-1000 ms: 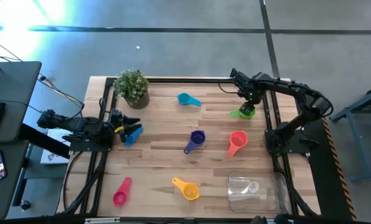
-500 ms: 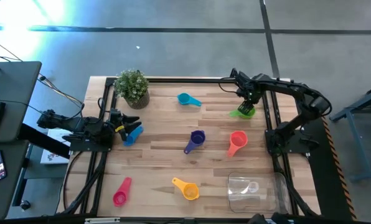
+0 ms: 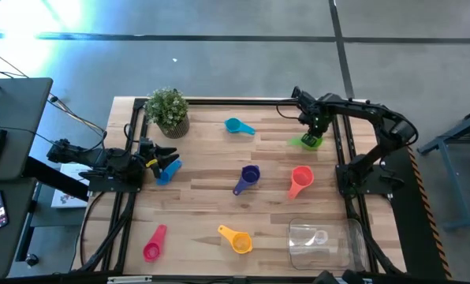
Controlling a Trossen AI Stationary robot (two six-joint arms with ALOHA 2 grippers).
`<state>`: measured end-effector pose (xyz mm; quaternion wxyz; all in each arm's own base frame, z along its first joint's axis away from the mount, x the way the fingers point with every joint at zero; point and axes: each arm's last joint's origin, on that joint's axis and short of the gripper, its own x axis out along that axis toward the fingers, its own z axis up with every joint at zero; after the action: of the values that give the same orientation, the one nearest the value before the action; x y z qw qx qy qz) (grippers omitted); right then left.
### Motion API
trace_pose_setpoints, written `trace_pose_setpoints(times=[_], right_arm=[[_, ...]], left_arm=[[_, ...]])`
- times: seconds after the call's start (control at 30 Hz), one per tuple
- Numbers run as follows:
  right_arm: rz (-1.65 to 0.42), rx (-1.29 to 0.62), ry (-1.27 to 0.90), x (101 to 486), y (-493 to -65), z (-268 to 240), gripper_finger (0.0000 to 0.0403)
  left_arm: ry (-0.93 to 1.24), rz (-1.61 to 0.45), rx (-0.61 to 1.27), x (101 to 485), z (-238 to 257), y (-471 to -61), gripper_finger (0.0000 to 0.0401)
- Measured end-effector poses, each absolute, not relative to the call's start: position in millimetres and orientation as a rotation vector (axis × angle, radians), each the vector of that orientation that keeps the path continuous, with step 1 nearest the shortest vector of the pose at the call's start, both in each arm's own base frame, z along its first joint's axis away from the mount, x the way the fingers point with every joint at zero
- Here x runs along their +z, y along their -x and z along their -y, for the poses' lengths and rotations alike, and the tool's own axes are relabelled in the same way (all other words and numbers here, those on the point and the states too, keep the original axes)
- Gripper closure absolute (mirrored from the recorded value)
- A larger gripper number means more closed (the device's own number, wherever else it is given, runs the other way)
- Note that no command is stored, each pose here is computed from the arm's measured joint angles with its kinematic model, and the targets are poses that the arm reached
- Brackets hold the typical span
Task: Nest measuring cups in basket
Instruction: Stack the green measuring cup on top of the orange measuring cup
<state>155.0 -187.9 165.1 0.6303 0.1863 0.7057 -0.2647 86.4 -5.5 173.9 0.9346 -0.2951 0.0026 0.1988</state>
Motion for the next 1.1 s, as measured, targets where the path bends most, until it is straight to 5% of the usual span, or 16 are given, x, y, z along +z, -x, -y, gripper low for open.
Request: trace_pose_setpoints(times=[0.47,1.1], right_arm=[[-1.537,-0.313,-0.365,220.3,-160.7,178.7,0.0401],[-1.444,0.131,-0.053,256.2,-191.7,87.5,0.0402]], left_arm=[[0.597,0.013,0.455,174.0,4.0,-85.9,0.0185],[0.691,0.095,0.578,174.4,0.6,-84.1,0.0185]])
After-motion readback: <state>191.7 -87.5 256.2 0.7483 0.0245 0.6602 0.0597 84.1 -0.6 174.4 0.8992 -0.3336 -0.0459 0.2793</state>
